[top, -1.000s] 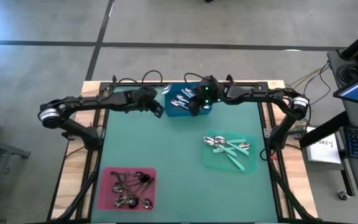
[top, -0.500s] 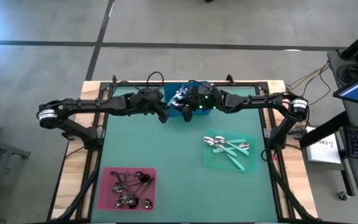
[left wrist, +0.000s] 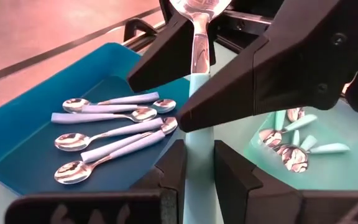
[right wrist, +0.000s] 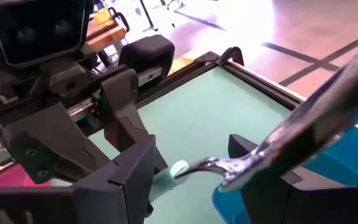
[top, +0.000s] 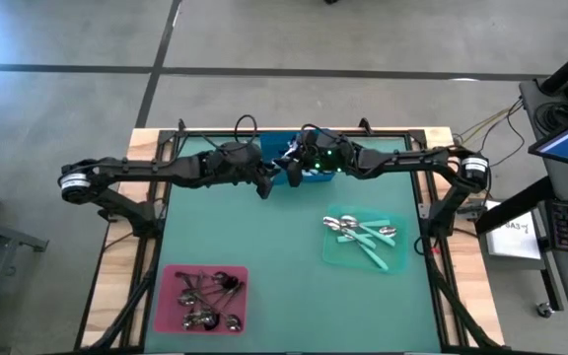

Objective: Sort silverware by color (type)
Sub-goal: Put the green spoon into the green bin

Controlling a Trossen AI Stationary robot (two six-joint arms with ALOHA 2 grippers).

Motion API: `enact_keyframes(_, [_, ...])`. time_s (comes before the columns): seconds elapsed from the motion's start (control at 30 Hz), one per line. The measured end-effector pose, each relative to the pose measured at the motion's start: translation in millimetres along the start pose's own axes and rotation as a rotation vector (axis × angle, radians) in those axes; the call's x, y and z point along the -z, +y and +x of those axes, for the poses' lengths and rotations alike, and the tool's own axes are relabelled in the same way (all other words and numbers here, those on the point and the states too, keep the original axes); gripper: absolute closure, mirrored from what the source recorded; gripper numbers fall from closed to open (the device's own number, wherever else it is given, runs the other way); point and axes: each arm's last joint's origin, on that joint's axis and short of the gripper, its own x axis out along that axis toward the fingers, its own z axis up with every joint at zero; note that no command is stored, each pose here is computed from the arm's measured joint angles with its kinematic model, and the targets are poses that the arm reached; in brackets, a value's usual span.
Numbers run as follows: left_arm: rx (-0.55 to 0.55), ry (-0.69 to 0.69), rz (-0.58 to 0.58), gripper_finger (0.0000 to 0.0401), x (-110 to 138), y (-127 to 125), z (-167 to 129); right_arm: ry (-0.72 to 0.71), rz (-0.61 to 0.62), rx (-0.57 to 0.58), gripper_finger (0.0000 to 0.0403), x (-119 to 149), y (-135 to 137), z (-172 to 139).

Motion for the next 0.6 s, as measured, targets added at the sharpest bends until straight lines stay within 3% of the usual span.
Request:
enact_keyframes(0.17, [-0.002, -0.001, 0.0, 0.0362, 0, 0, 0, -0.009, -0.001, -0.004, 0.0244, -1, 0, 0])
enact_keyframes(0.37, [-0.002, -0.017, 0.009, 0.0343, -1, 0, 1, -0.024, -0.011, -0.035, 0.0368, -3, 3, 0])
enact_keyframes(0.6, [-0.003, -0.009, 0.022, 0.0312, -1, 0, 0, 0.004, -0.065, 0.019, 0.0386, -11, 1, 0])
